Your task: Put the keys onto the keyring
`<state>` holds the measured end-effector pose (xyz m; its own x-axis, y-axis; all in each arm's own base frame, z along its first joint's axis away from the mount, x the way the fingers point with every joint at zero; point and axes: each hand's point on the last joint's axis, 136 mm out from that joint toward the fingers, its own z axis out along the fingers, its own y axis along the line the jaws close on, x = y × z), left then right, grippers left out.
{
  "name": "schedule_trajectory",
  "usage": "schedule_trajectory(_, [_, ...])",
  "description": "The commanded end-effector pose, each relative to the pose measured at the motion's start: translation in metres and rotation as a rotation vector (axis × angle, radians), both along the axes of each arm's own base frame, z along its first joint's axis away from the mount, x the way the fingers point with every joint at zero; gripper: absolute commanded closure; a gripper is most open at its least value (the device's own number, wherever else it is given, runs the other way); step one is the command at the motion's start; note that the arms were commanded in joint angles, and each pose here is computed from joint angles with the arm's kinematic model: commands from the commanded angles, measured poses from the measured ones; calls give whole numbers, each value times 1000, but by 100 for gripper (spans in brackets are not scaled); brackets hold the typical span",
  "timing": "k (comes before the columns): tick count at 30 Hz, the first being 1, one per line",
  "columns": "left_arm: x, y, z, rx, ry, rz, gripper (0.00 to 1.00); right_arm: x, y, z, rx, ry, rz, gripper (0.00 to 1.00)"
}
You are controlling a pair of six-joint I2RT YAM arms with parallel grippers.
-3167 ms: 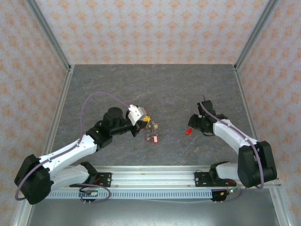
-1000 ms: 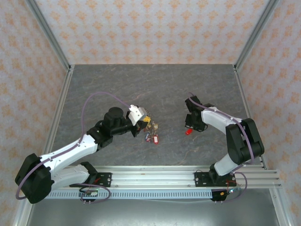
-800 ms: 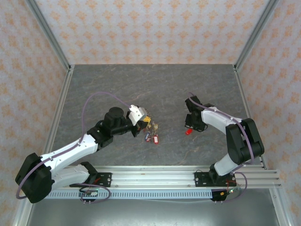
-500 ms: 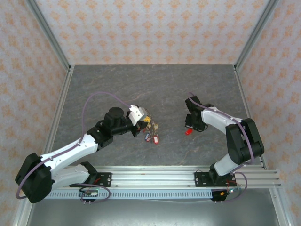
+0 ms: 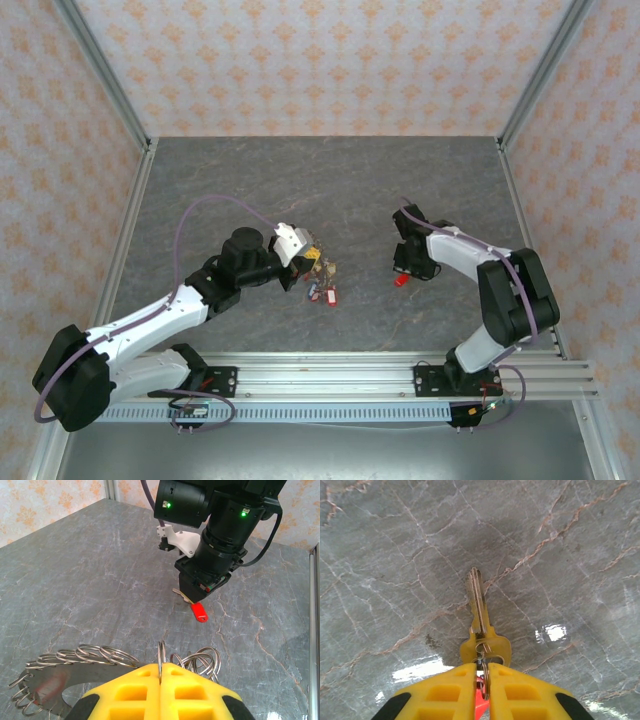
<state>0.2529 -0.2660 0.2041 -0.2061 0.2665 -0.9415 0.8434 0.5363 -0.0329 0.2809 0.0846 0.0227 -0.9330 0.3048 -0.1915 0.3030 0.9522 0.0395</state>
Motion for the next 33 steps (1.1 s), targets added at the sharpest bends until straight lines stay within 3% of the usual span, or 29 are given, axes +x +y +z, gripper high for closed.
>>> schedule_trajectory(1, [4,-3,33,-60,-76,-6,100,-5,-1,-2,-14,23,-6,88])
schedule_trajectory(33, [4,-3,35,-55,-78,-9,100,-2,2,3,10,-4,-14,88])
